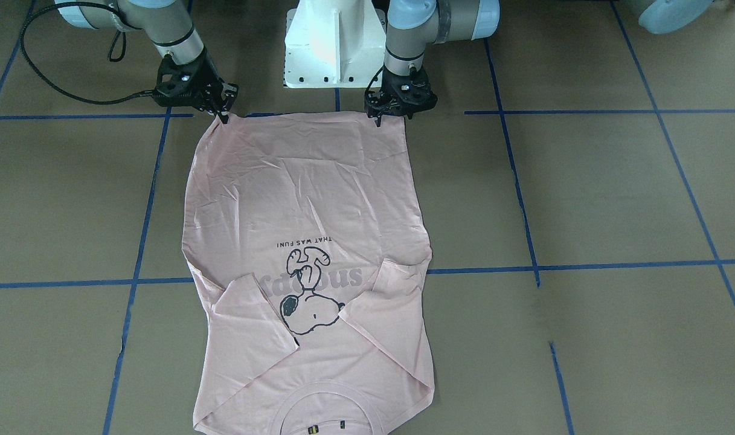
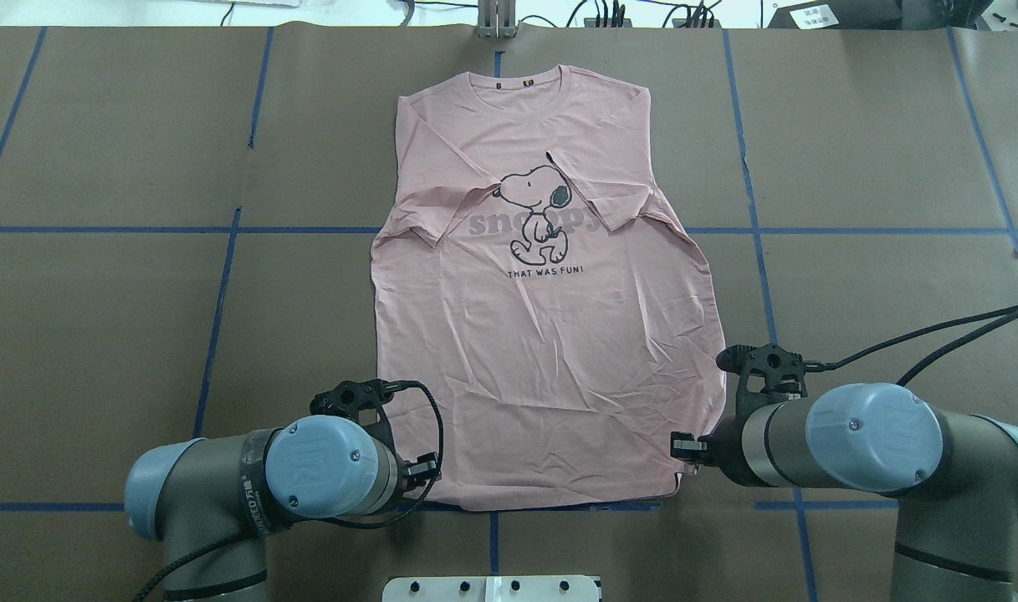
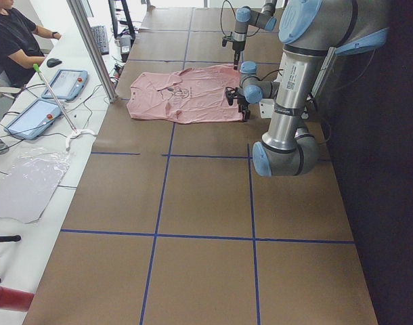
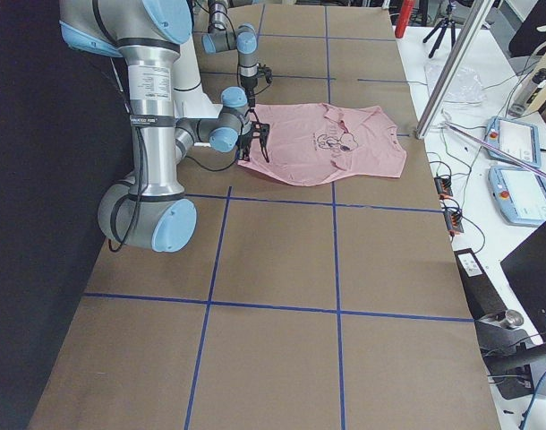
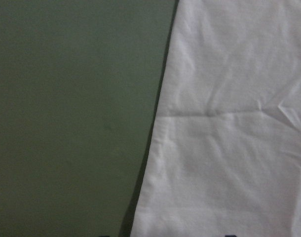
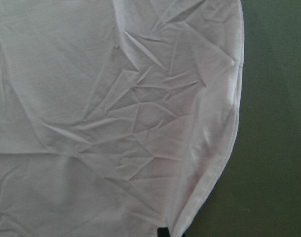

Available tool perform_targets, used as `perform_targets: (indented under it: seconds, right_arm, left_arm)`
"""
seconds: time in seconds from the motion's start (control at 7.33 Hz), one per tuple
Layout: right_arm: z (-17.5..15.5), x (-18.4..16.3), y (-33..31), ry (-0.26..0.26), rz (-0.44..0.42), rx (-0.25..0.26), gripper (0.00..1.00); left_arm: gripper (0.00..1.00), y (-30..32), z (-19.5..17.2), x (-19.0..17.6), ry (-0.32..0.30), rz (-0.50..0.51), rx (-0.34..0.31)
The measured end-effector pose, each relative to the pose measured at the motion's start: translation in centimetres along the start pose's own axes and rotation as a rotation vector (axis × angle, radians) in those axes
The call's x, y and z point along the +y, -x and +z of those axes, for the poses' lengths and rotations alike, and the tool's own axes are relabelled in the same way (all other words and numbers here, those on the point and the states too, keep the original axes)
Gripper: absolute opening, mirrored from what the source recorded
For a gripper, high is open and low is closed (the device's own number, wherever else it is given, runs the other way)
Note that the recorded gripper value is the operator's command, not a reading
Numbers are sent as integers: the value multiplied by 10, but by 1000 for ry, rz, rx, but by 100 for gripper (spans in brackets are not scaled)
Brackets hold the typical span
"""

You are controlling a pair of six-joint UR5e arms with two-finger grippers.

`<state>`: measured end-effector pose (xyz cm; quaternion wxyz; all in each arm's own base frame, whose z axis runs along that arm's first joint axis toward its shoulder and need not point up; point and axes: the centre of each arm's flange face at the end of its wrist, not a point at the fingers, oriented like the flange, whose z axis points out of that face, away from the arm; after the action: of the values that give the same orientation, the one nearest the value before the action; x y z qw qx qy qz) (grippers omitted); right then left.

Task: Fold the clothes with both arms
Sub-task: 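Grasp the hem corners with both grippers, then lift the hem with both grippers and carry it over toward the collar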

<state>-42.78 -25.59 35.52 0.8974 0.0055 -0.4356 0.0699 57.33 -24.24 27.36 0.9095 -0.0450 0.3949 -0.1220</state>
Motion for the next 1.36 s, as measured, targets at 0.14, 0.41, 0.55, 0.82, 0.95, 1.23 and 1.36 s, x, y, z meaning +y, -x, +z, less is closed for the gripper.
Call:
perform_targets:
  seconds: [0.14,0.41,0.55,0.82,0.95,1.23,1.36]
  right_arm:
    - [0,0,0,1,0,0,0]
    - [0,0,0,1,0,0,0]
    - [0,0,0,2,-1,-2,0]
    - [-4,1,2,7,-3,-9,0]
    - [-9,2,5,11,-5,-20,0]
    - [-25,8,11,34,-12,-55,0]
    - [-36,13,15,63,-14,-78,0]
  left_arm:
    - [10,0,0,1,1,1,1]
    - [0,0,-3,1,2,2,4]
    - [0,0,-6,1,2,3,10]
    - [0,2,-25,0,2,6,44]
    - [0,7,-37,-1,1,9,55]
    - [0,22,-62,0,-2,34,45]
    - [0,27,-72,2,-2,44,29]
